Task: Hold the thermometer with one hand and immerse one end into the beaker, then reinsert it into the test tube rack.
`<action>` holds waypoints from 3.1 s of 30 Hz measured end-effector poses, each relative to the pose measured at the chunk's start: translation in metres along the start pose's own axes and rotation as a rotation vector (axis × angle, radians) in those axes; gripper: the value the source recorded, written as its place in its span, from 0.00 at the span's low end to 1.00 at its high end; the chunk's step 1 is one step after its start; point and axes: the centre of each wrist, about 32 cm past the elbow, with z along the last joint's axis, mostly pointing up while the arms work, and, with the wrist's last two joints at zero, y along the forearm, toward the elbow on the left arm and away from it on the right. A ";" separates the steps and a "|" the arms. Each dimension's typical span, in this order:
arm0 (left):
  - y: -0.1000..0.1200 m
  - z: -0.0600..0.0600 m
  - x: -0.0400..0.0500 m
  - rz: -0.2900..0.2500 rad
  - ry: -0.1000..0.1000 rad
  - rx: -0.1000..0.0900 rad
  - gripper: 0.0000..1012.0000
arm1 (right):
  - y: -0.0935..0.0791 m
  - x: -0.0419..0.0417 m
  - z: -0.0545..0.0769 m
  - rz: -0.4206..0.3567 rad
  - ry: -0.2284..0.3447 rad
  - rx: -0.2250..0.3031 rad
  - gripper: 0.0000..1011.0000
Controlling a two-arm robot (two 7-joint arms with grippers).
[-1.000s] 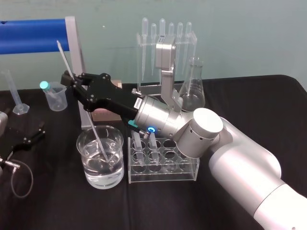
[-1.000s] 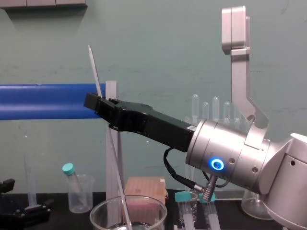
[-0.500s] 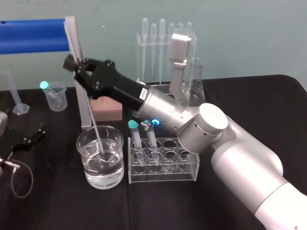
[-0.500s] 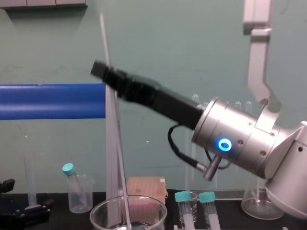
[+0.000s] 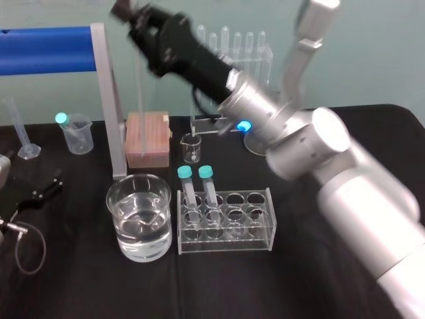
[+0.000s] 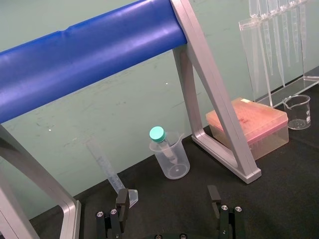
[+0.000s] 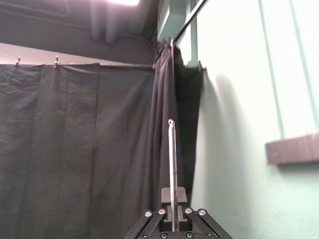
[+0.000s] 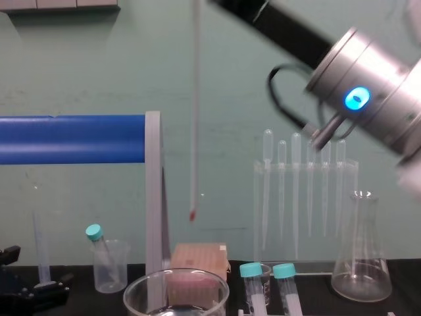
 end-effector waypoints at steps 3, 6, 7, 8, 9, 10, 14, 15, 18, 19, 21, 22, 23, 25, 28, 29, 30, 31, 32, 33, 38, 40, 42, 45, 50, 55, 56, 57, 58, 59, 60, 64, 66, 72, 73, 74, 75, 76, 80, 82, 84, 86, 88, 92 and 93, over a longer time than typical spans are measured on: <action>0.000 0.000 0.0000 0.000 0.000 0.000 1.00 | -0.005 0.0008 0.020 -0.022 -0.060 0.016 0.05; 0.000 0.000 0.0000 0.000 0.000 0.000 1.00 | -0.013 0.0002 0.035 -0.054 -0.112 0.005 0.05; 0.000 0.000 0.0000 0.000 0.000 0.000 1.00 | -0.020 -0.0008 0.043 -0.082 -0.143 -0.009 0.05; 0.000 0.000 0.0000 0.000 0.000 0.000 1.00 | -0.024 -0.0016 0.047 -0.096 -0.157 -0.015 0.05; 0.000 0.000 0.0000 0.000 0.000 0.000 1.00 | -0.033 -0.0034 0.053 -0.127 -0.182 -0.030 0.05; 0.000 0.000 0.0000 0.000 0.000 0.000 1.00 | -0.033 -0.0034 0.053 -0.127 -0.182 -0.030 0.05; 0.000 0.000 0.0000 0.000 0.000 0.000 1.00 | -0.058 -0.0110 0.068 -0.216 -0.241 -0.077 0.05; 0.000 0.000 0.0000 0.000 0.000 0.000 1.00 | -0.062 -0.0124 0.071 -0.231 -0.248 -0.084 0.05; 0.000 0.000 0.0000 0.000 0.000 0.000 1.00 | -0.077 -0.0175 0.076 -0.284 -0.264 -0.110 0.05; 0.000 0.000 0.0000 0.000 0.000 0.000 1.00 | -0.084 -0.0195 0.077 -0.307 -0.265 -0.122 0.05; 0.000 0.000 0.0000 0.000 0.000 0.000 1.00 | -0.090 -0.0214 0.076 -0.329 -0.264 -0.138 0.05; 0.000 0.000 0.0000 0.000 0.000 0.000 1.00 | -0.096 -0.0232 0.074 -0.345 -0.259 -0.153 0.05; 0.000 0.000 0.0000 0.000 0.000 0.000 1.00 | -0.098 -0.0239 0.072 -0.353 -0.255 -0.159 0.05; 0.000 0.000 0.0000 0.000 0.000 0.000 1.00 | -0.105 -0.0252 0.066 -0.375 -0.238 -0.173 0.05; 0.000 0.000 0.0000 0.000 0.000 0.000 1.00 | -0.112 -0.0257 0.057 -0.398 -0.214 -0.189 0.05; 0.000 0.000 0.0000 0.000 0.000 0.000 1.00 | -0.114 -0.0257 0.056 -0.402 -0.210 -0.193 0.05; 0.000 0.000 0.0000 0.000 0.000 0.000 1.00 | -0.115 -0.0258 0.054 -0.405 -0.205 -0.197 0.05; 0.000 0.000 0.0000 0.000 0.000 0.000 1.00 | -0.117 -0.0258 0.052 -0.409 -0.199 -0.201 0.05; 0.000 0.000 0.0000 0.000 0.000 0.000 1.00 | -0.118 -0.0258 0.051 -0.413 -0.192 -0.206 0.05; 0.000 0.000 0.0000 0.000 0.000 0.000 1.00 | -0.121 -0.0253 0.047 -0.418 -0.181 -0.213 0.05; 0.000 0.000 0.0000 0.000 0.000 0.000 1.00 | -0.126 -0.0248 0.037 -0.428 -0.149 -0.231 0.05; 0.000 0.000 0.0000 0.000 0.000 0.000 1.00 | -0.128 -0.0247 0.035 -0.430 -0.140 -0.237 0.05; 0.000 0.000 0.0000 0.000 0.000 0.000 1.00 | -0.129 -0.0247 0.033 -0.433 -0.133 -0.243 0.05; 0.000 0.000 0.0000 0.000 0.000 0.000 1.00 | -0.131 -0.0249 0.031 -0.437 -0.127 -0.250 0.05; 0.000 0.000 0.0000 0.000 0.000 0.000 1.00 | -0.134 -0.0252 0.029 -0.444 -0.122 -0.258 0.05; 0.000 0.000 0.0000 0.000 0.000 0.000 1.00 | -0.137 -0.0244 0.026 -0.444 -0.115 -0.267 0.05; 0.000 0.000 0.0000 0.000 0.000 0.000 1.00 | -0.138 -0.0239 0.025 -0.442 -0.112 -0.271 0.05; 0.000 0.000 0.0000 0.000 0.000 0.000 1.00 | -0.139 -0.0231 0.024 -0.440 -0.109 -0.274 0.05; 0.000 0.000 0.0000 0.000 0.000 0.000 1.00 | -0.139 -0.0226 0.024 -0.439 -0.107 -0.276 0.05; 0.000 0.000 0.0000 0.000 0.000 0.000 1.00 | -0.140 -0.0222 0.023 -0.439 -0.104 -0.278 0.05; 0.000 0.000 0.0000 0.000 0.000 0.000 1.00 | -0.140 -0.0218 0.022 -0.438 -0.102 -0.280 0.05; 0.000 0.000 0.0000 0.000 0.000 0.000 1.00 | -0.142 -0.0197 0.018 -0.436 -0.091 -0.282 0.05; 0.000 0.000 0.0000 0.000 0.000 0.000 1.00 | -0.143 -0.0190 0.016 -0.434 -0.088 -0.282 0.05; 0.000 0.000 0.0000 0.000 0.000 0.000 1.00 | -0.146 -0.0173 0.011 -0.429 -0.076 -0.291 0.05; 0.000 0.000 0.0000 0.000 0.000 0.000 1.00 | -0.146 -0.0172 0.010 -0.429 -0.075 -0.293 0.05; 0.000 0.000 0.0000 0.000 0.000 0.000 1.00 | -0.147 -0.0171 0.009 -0.428 -0.072 -0.296 0.05; 0.000 0.000 0.0000 0.000 0.000 0.000 1.00 | -0.147 -0.0170 0.009 -0.428 -0.071 -0.297 0.05; 0.000 0.000 0.0000 0.000 0.000 0.000 1.00 | -0.147 -0.0169 0.009 -0.428 -0.071 -0.298 0.05; 0.000 0.000 0.0000 0.000 0.000 0.000 1.00 | -0.149 -0.0169 0.007 -0.430 -0.068 -0.306 0.05; 0.000 0.000 0.0000 0.000 0.000 0.000 1.00 | -0.149 -0.0171 0.007 -0.431 -0.065 -0.309 0.05; 0.000 0.000 0.0000 0.000 0.000 0.000 1.00 | -0.150 -0.0177 0.006 -0.434 -0.062 -0.314 0.05; 0.000 0.000 0.0000 0.000 0.000 0.000 1.00 | -0.150 -0.0179 0.006 -0.438 -0.059 -0.319 0.05; 0.000 0.000 0.0000 0.000 0.000 0.000 1.00 | -0.150 -0.0181 0.005 -0.443 -0.055 -0.326 0.05; 0.000 0.000 0.0000 0.000 0.000 0.000 1.00 | -0.151 -0.0182 0.005 -0.446 -0.052 -0.331 0.05; 0.000 0.000 0.0000 0.000 0.000 0.000 1.00 | -0.151 -0.0182 0.005 -0.446 -0.052 -0.331 0.05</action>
